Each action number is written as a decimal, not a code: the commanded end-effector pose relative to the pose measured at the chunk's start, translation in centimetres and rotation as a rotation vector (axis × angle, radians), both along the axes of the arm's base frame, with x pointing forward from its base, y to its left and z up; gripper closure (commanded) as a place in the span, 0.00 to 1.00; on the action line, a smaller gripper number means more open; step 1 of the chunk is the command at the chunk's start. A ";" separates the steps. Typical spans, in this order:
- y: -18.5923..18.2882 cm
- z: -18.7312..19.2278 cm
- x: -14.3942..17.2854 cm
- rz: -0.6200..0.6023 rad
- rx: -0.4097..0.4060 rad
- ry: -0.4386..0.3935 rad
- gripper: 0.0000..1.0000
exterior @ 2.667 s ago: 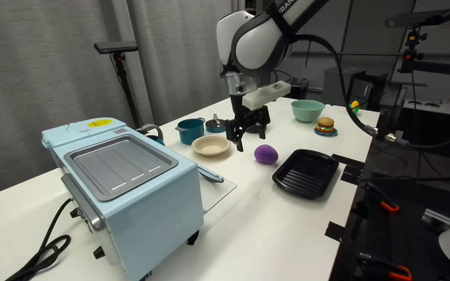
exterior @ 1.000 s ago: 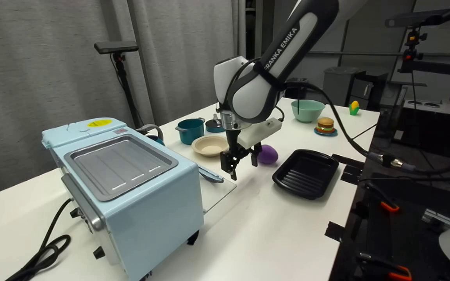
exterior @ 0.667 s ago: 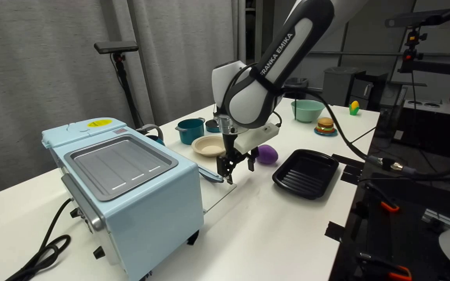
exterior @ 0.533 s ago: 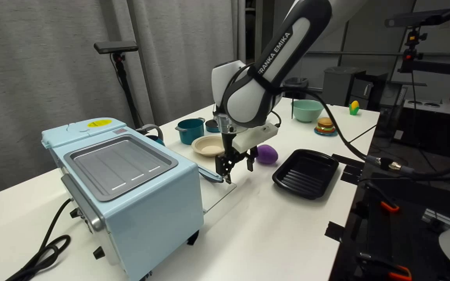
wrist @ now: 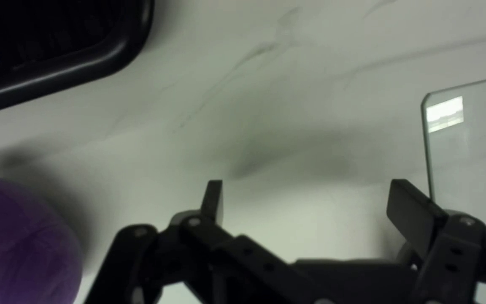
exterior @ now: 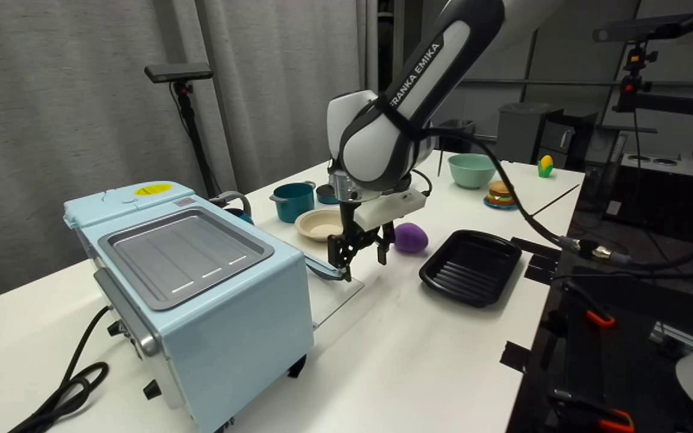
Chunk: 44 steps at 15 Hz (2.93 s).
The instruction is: Close the oven door
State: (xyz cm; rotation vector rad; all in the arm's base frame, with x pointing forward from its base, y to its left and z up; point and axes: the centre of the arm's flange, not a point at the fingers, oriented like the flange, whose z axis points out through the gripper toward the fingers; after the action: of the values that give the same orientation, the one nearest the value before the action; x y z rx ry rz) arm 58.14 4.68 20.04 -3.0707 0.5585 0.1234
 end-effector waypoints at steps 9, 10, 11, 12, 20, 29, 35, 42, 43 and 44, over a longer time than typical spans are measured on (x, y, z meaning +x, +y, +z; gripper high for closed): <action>1.3 6.4 1.6 0.068 0.112 -0.135 0.00; 1.6 6.8 1.6 0.072 0.116 -0.141 0.00; 1.9 7.2 1.8 0.075 0.123 -0.150 0.00; 2.3 7.6 1.9 0.076 0.134 -0.157 0.00; 4.8 9.8 3.0 0.088 0.184 -0.208 0.00; 5.8 12.2 4.8 0.088 0.205 -0.281 0.00; 5.6 15.8 4.8 0.119 0.181 -0.299 0.00; 5.1 20.9 3.9 0.163 0.183 -0.355 0.00; 5.0 21.5 3.7 0.169 0.183 -0.361 0.00; 5.0 22.1 3.6 0.174 0.183 -0.367 0.00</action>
State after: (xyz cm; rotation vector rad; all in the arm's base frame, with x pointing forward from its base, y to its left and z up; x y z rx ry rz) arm 62.41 10.32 39.79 -2.8528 0.2920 -0.3511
